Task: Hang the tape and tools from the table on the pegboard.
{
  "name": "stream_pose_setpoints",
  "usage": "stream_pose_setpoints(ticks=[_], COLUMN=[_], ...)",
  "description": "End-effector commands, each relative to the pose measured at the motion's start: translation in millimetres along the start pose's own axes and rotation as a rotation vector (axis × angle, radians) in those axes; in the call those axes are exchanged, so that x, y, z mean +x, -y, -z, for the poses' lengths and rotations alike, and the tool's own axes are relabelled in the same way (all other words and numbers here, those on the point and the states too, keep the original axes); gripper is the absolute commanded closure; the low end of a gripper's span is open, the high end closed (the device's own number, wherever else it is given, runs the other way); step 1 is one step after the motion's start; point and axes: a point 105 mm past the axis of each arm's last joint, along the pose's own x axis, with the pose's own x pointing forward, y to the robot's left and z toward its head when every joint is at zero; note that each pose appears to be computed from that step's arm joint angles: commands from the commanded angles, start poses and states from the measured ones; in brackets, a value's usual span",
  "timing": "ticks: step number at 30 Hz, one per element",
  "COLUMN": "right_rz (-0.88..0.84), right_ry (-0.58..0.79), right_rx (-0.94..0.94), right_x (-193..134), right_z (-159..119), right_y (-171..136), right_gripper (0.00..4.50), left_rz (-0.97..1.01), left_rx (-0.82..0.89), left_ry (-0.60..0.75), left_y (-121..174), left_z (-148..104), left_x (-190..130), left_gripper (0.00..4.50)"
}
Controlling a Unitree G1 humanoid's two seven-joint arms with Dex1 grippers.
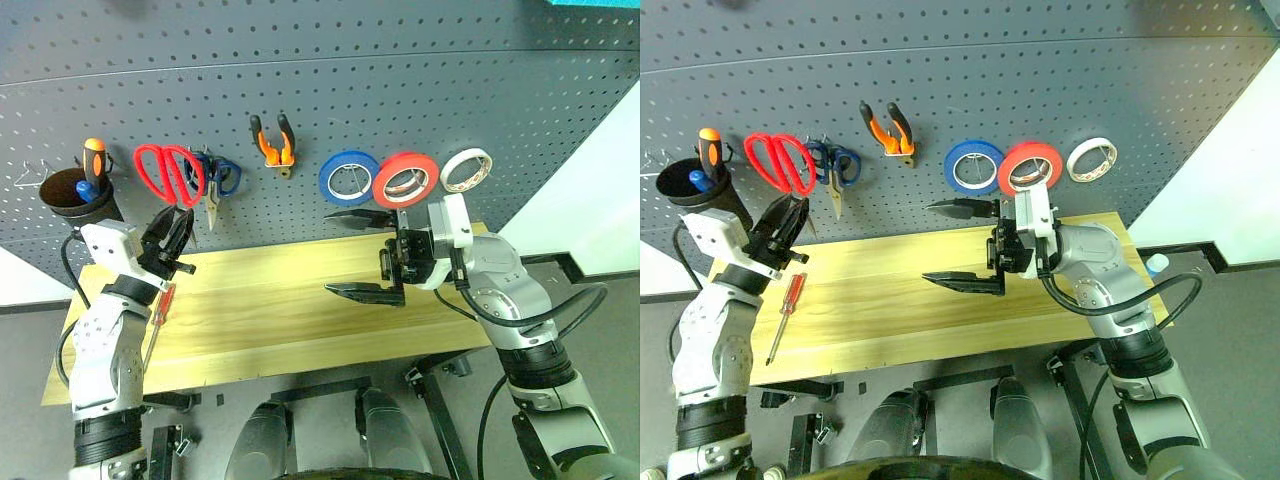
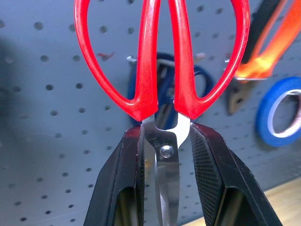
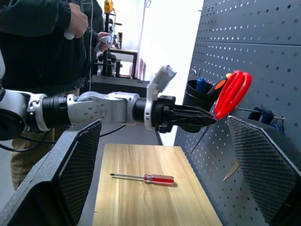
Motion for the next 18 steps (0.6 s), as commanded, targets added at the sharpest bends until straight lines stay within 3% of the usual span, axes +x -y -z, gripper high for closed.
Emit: stream_pose_setpoints(ticks=[1, 5, 11, 14, 18], right_rz=[0.013, 0.026, 0.033, 0.037, 0.065], right_ry=[0.015, 0.007, -0.013, -0.049, -0.188], right_rx=[-0.072, -0.079, -0.087, -0.099, -0.138], right_x=[-0.2, -1.6, -2.2, -3.4, -8.7], right_z=[-12.4, -12.0, -8.5, -2.5, 20.0], right_y=[1.6, 2.6, 2.7, 2.9, 8.5], right_gripper=[0.00, 0.00, 0.00, 0.00, 0.00], left_rz=[0.013, 0.018, 0.008, -0.020, -0.070], left_rx=[0.056, 0.055, 0.029, 0.019, -0.018], left_ry=[0.008, -0.028, -0.060, -0.145, -0.348], left_y=[0.9, -0.4, -3.7, -8.5, -22.8], left_z=[-3.3, 5.1, 11.4, 22.6, 50.9], left_x=[4.8, 2.9, -2.0, -12.4, -39.4], left_gripper=[3.45, 3.45, 1.39, 0.41, 0.41])
